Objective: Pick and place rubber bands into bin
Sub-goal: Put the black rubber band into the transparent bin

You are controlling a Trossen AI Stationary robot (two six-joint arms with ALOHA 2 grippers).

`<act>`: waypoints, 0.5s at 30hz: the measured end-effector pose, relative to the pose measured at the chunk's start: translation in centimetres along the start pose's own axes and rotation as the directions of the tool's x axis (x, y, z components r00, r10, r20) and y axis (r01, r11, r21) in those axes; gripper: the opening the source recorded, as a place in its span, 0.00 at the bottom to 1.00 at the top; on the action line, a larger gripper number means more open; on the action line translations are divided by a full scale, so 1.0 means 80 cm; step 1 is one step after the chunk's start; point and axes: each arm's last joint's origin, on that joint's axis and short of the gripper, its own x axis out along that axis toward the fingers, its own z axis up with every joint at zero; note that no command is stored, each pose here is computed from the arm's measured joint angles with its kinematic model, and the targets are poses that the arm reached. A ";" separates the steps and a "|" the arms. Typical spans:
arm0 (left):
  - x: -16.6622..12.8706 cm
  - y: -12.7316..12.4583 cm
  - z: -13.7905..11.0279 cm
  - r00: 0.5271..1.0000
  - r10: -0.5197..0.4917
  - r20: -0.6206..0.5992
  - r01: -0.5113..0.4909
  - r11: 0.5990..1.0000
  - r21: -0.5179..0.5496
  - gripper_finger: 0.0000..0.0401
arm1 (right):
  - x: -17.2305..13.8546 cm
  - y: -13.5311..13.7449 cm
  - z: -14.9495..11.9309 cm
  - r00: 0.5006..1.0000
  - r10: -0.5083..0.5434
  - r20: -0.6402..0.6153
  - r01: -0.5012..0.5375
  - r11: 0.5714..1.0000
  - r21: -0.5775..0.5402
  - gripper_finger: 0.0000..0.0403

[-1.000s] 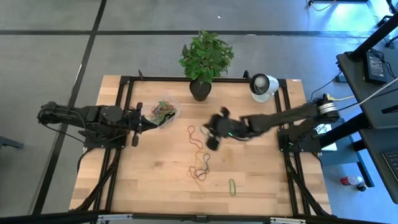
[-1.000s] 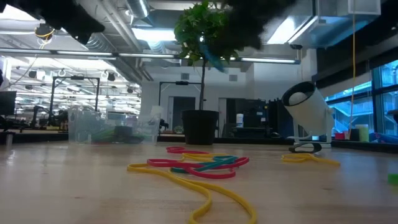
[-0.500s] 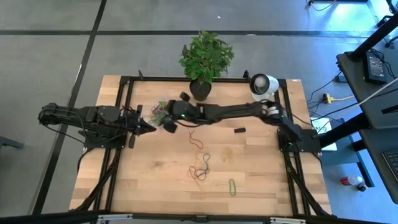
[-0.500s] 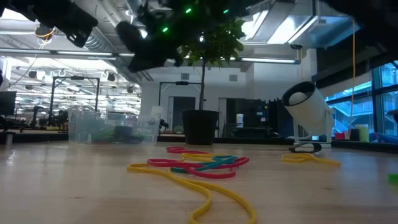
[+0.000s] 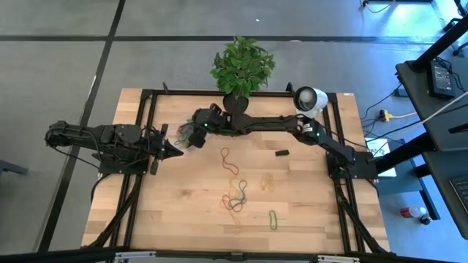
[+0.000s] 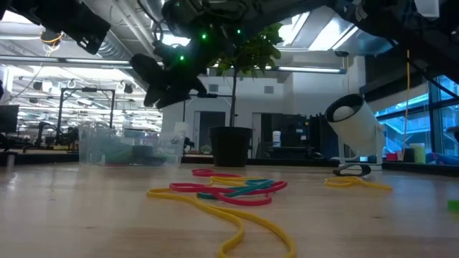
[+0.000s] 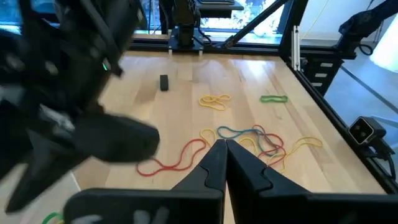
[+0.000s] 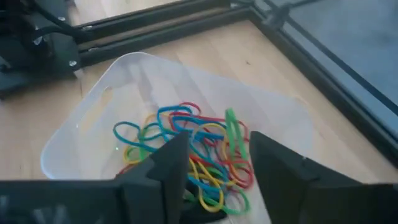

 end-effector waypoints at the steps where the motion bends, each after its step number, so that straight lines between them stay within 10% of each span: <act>1: 0.000 0.000 0.000 1.000 0.000 0.000 0.000 1.000 0.000 0.01 | -0.007 -0.002 0.006 1.000 -0.004 -0.017 0.004 1.000 0.006 0.45; 15: 0.000 0.001 0.000 0.999 0.042 0.006 -0.042 0.999 0.000 0.00 | -0.118 -0.017 -0.002 0.873 -0.047 -0.485 -0.029 0.989 -0.148 0.44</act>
